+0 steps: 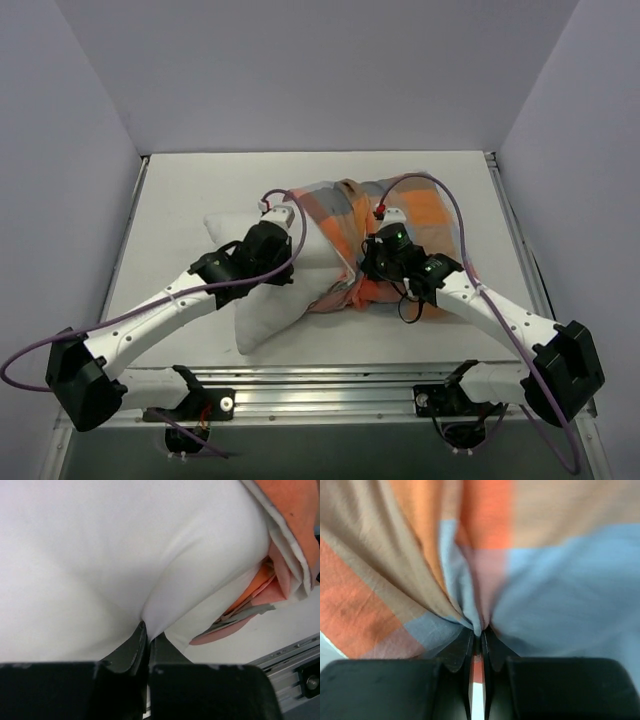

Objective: Remove the pillowcase from the pillow

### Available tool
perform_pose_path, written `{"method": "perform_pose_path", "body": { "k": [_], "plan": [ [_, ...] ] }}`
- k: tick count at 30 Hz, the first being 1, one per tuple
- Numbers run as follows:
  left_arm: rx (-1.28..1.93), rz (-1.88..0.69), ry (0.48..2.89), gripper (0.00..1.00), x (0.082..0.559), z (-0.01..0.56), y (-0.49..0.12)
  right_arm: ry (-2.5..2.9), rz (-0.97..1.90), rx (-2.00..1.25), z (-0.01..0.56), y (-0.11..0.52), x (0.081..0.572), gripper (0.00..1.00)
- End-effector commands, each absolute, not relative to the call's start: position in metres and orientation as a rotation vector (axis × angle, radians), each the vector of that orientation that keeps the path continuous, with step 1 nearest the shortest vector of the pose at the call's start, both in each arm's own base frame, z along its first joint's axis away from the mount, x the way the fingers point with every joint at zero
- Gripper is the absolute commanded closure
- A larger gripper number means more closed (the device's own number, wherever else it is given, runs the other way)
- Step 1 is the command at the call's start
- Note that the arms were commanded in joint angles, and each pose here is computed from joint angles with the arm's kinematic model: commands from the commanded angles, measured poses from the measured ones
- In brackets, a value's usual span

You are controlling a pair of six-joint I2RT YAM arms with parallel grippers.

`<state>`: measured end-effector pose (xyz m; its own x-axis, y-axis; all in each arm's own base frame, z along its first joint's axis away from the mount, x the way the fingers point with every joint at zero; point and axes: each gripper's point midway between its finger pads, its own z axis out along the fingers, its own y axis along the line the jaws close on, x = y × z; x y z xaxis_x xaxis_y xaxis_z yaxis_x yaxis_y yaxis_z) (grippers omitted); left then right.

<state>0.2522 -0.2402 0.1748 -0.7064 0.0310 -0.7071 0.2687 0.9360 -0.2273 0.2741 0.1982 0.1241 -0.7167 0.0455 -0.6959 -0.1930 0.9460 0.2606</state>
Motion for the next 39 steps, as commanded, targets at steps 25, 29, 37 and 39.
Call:
{"method": "perform_pose_path", "body": {
  "k": [25,29,37,39],
  "plan": [
    [-0.001,-0.711,2.283,0.98,0.203,0.212,-0.144,2.143,0.263,0.415,0.186,0.025,0.34,0.91],
    [-0.034,-0.715,2.293,0.98,0.203,0.206,-0.151,2.113,0.433,0.229,0.21,0.098,0.321,0.67],
    [-0.166,-0.747,2.201,0.98,0.244,0.239,-0.17,2.157,0.435,0.032,0.22,0.173,0.268,0.38],
    [-0.196,-0.744,2.168,0.98,0.261,0.253,-0.174,2.206,0.437,-0.047,0.214,0.189,0.256,0.34]
  ]
}}
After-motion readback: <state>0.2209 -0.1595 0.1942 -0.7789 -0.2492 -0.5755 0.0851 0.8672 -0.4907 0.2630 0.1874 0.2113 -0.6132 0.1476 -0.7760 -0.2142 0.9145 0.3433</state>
